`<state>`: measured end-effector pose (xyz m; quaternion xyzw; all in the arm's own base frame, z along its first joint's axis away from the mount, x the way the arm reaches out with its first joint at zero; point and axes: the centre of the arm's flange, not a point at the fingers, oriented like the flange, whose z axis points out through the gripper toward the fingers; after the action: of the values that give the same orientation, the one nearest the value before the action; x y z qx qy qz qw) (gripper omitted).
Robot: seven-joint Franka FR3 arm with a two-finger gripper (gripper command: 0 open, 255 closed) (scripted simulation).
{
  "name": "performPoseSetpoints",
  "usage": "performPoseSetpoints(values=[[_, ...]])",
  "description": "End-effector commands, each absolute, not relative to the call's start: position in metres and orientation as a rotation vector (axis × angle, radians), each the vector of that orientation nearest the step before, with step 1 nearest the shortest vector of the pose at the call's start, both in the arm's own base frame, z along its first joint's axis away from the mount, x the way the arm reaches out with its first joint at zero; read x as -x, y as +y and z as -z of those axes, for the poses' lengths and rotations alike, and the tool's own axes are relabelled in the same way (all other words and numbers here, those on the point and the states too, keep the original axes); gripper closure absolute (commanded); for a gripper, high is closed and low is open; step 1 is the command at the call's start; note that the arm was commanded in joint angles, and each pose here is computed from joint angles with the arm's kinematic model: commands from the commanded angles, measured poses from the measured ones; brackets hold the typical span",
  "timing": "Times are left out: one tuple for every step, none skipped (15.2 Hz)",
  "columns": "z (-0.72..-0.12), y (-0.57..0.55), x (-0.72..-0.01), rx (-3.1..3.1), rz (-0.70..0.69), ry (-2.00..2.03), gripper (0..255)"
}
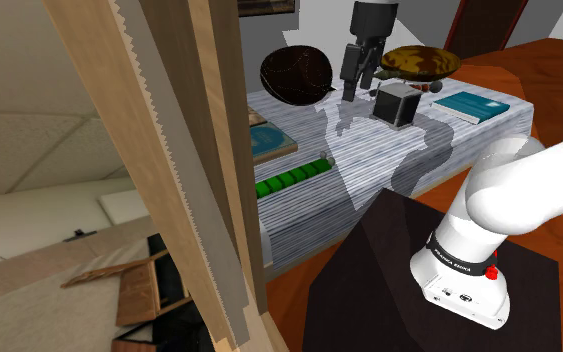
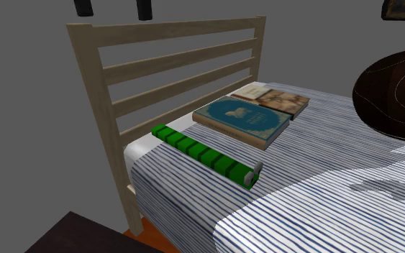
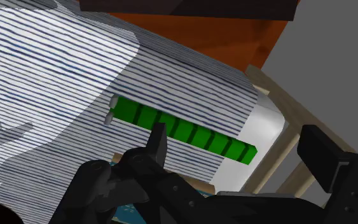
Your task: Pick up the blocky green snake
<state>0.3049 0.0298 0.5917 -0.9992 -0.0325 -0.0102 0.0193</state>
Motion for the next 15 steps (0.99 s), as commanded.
performPoseSetpoints(values=[[-0.592,0.03,-0.305,3.101,0.032,-0.101,0],[-0.581,0.025,-0.312,3.097,0.026,-0.155,0],[-0.571,0.02,-0.32,3.092,0.021,-0.21,0],[-0.56,0.016,-0.327,3.086,0.015,-0.264,0],[-0.55,0.012,-0.335,3.079,0.01,-0.318,0],[-0.539,0.008,-0.343,3.072,0.004,-0.372,0],[-0.529,0.004,-0.351,3.063,-0.001,-0.425,0],[-0.518,0.001,-0.359,3.053,-0.007,-0.479,0],[-0.508,-0.002,-0.367,3.043,-0.012,-0.532,0],[-0.497,-0.004,-0.375,3.031,-0.018,-0.585,0],[-0.486,-0.007,-0.383,3.019,-0.023,-0.638,0],[-0.476,-0.009,-0.391,3.005,-0.028,-0.691,0],[-0.465,-0.01,-0.4,2.991,-0.034,-0.743,0],[-0.454,-0.012,-0.408,2.976,-0.039,-0.795,0],[-0.443,-0.013,-0.416,2.96,-0.045,-0.847,0]])
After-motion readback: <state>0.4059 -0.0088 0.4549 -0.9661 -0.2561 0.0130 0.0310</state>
